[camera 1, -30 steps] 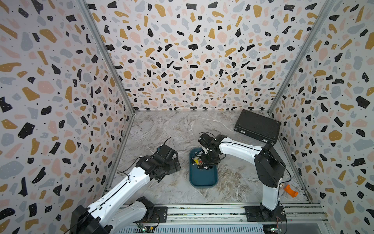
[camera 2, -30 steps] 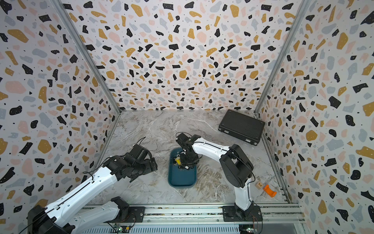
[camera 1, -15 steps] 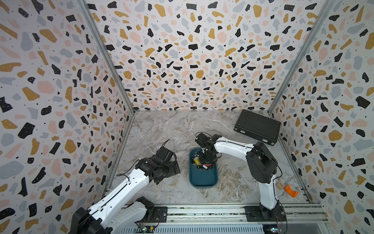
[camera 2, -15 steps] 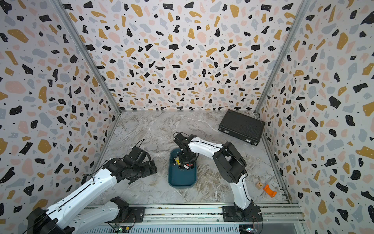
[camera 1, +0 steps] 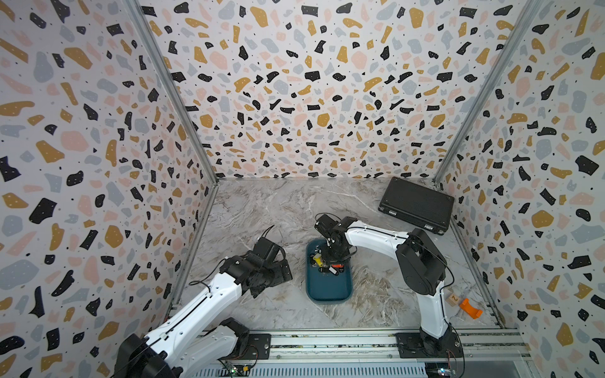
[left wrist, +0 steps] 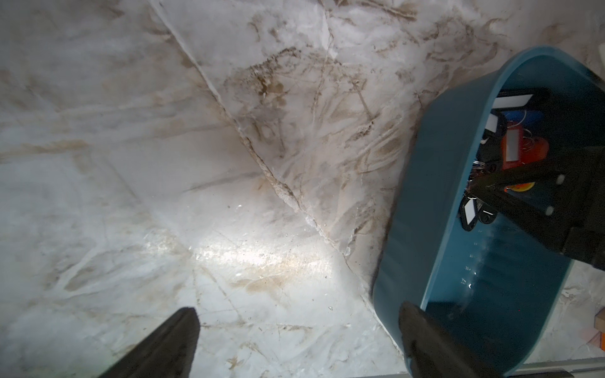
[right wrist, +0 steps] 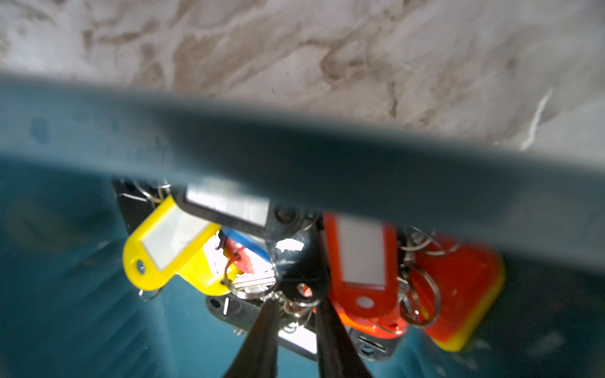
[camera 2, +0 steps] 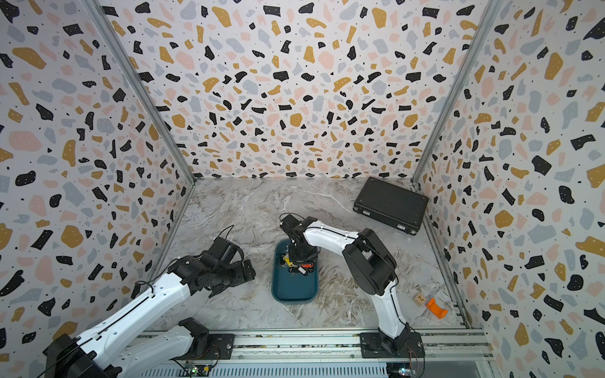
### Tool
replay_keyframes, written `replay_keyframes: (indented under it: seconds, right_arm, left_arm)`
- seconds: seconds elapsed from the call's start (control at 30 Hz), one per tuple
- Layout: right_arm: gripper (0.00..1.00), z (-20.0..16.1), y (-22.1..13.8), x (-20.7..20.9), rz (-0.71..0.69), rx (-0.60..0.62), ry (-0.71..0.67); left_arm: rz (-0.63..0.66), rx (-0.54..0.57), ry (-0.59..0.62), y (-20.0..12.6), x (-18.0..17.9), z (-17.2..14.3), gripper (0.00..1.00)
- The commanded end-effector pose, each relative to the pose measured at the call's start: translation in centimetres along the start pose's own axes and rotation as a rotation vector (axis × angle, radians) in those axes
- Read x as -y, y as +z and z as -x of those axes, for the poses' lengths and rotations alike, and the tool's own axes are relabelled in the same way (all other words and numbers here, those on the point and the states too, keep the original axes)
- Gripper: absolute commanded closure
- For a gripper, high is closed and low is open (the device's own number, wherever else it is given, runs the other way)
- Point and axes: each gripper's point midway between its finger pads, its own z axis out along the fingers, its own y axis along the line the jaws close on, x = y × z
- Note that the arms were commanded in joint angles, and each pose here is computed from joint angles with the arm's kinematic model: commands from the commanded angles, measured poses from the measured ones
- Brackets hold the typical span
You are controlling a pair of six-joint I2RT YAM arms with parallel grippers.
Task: Take the keys out of the storage box
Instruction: Pick up the key from the storage box.
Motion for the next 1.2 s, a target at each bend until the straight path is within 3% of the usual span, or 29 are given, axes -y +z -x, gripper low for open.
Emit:
replay_keyframes:
  seconds: [0.0,0.23,0.43,0.63,1.17]
  right_arm:
    - [0.79,0.2,-0.6,-0.1,-0.015,0.005,0.009]
    - [0.89,-0.3,-1.1,-0.3,-0.010,0.001,0.008]
    - [0.66,-0.8,-1.4,-0.2,-0.023,-0.004,0.017]
    - [0.58,-0.9,-1.5,-0.3,-0.022,-0.003,0.019]
    - [0.72,0.2,-2.3,0.1,-0.073,0.033,0.018]
  left_arm:
    - [-0.004,-0.012,0.010,0.7,-0.2,-0.2,0.01]
    - [-0.005,-0.028,0.013,1.0,-0.1,-0.5,0.02]
    - [-0.011,-0.035,0.011,1.3,-0.1,-0.6,0.02]
    - [-0.014,-0.043,0.016,1.4,0.0,-0.8,0.02]
    - [-0.027,-0.050,0.027,1.6,0.3,-0.8,0.03]
